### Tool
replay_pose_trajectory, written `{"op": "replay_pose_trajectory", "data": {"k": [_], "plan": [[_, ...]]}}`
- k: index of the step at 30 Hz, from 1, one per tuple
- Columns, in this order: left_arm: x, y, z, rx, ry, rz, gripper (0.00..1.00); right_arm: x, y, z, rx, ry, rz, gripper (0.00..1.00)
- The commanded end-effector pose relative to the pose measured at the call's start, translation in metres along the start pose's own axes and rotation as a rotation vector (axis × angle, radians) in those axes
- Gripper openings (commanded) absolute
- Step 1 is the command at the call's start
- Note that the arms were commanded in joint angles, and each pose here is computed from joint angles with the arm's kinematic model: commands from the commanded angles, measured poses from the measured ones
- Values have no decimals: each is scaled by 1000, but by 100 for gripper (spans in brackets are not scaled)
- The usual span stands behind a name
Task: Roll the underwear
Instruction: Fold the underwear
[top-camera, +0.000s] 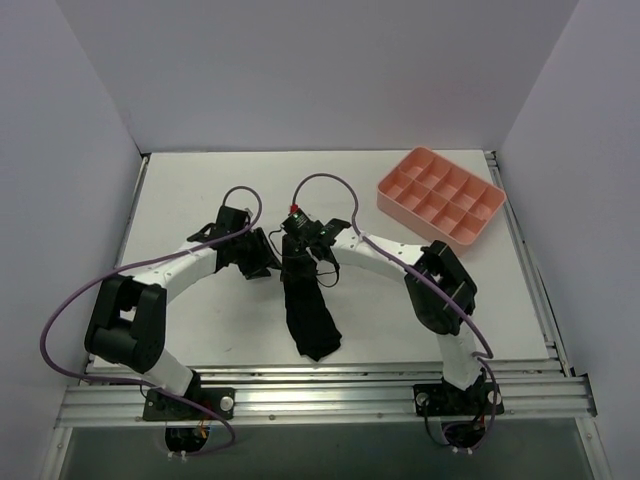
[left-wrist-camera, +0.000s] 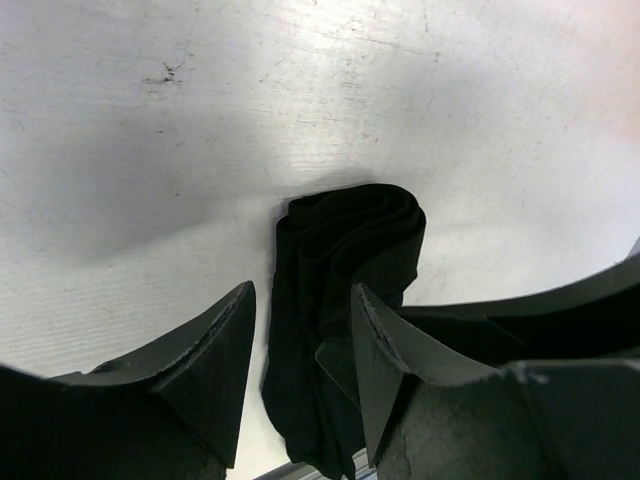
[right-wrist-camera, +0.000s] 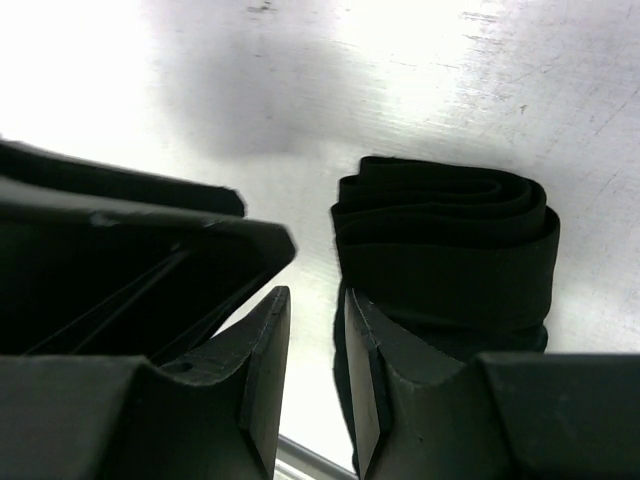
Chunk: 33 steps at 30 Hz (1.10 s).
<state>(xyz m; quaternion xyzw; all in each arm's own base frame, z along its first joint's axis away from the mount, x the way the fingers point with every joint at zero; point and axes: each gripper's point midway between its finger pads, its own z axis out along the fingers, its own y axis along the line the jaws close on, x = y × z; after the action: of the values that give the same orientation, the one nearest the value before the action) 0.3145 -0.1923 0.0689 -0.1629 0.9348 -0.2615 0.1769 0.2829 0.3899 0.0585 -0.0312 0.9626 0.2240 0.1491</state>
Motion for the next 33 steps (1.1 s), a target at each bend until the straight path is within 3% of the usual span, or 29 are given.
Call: {"op": "replay_pose_trajectory", "data": {"k": [1,7,14,17,26,33], "plan": [[-9,-20,-12,72,-12,52,51,-12,10,-33,-51,-38,2,25],[0,-31,-14,141,24,72,39,-7,-6,-53,-35,-46,8,20],[-5,-50,-36,192,-31,89,36,18,-35,-64,9,-38,12,15],[1,-56,-31,221,1,98,29,32,-47,-63,28,-18,8,15],[15,-58,4,229,108,134,23,56,-36,-75,40,-19,-66,24],[25,-34,36,159,170,116,21,81,-31,-73,96,-4,-140,28]]}}
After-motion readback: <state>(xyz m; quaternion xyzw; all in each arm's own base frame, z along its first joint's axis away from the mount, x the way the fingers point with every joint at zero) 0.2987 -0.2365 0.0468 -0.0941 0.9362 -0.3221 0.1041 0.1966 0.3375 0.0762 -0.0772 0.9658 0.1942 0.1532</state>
